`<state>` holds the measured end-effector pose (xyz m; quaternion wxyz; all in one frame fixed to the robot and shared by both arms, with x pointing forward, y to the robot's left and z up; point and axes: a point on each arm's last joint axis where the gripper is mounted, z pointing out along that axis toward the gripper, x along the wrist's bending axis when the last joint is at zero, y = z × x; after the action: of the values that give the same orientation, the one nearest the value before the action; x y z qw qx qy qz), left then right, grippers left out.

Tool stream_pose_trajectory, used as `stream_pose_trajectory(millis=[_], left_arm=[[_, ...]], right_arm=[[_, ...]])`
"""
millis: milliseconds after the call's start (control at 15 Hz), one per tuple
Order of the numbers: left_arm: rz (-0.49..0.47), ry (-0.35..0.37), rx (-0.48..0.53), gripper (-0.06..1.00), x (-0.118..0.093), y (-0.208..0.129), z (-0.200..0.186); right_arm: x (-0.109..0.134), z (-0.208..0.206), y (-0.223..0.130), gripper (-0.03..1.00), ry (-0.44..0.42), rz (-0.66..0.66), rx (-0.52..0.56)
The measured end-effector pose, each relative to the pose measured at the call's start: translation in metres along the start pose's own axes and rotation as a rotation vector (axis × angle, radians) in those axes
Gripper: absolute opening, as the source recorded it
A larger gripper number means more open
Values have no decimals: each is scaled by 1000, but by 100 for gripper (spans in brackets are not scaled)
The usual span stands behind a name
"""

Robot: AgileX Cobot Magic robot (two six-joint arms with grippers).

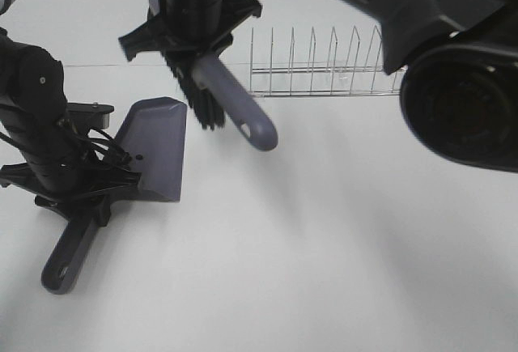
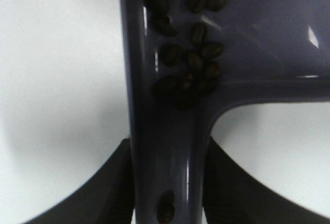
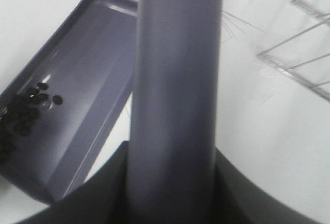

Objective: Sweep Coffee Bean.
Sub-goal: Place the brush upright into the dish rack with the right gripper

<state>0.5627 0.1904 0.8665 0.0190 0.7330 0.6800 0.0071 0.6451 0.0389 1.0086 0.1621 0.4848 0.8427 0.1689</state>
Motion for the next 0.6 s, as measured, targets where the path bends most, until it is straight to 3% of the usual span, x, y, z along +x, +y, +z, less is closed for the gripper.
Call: stream_pose_trajectory(millis=[133,200,333,400,600], left_arm=[[0,0,0,35,0,0,0],[0,0,0,35,0,0,0],[0,0,0,35,0,0,0],[0,0,0,35,0,0,0],[0,0,0,35,0,0,0]], right_arm=[[-26,-19,8,30,-19,19,-38],[-53,-33,13,30,-40,54,-66],[-84,-49,13,30,-74,78,-76],[-89,-53,11,30,-79,83,-74],[-128,-52,-10,30,-115,115,21]])
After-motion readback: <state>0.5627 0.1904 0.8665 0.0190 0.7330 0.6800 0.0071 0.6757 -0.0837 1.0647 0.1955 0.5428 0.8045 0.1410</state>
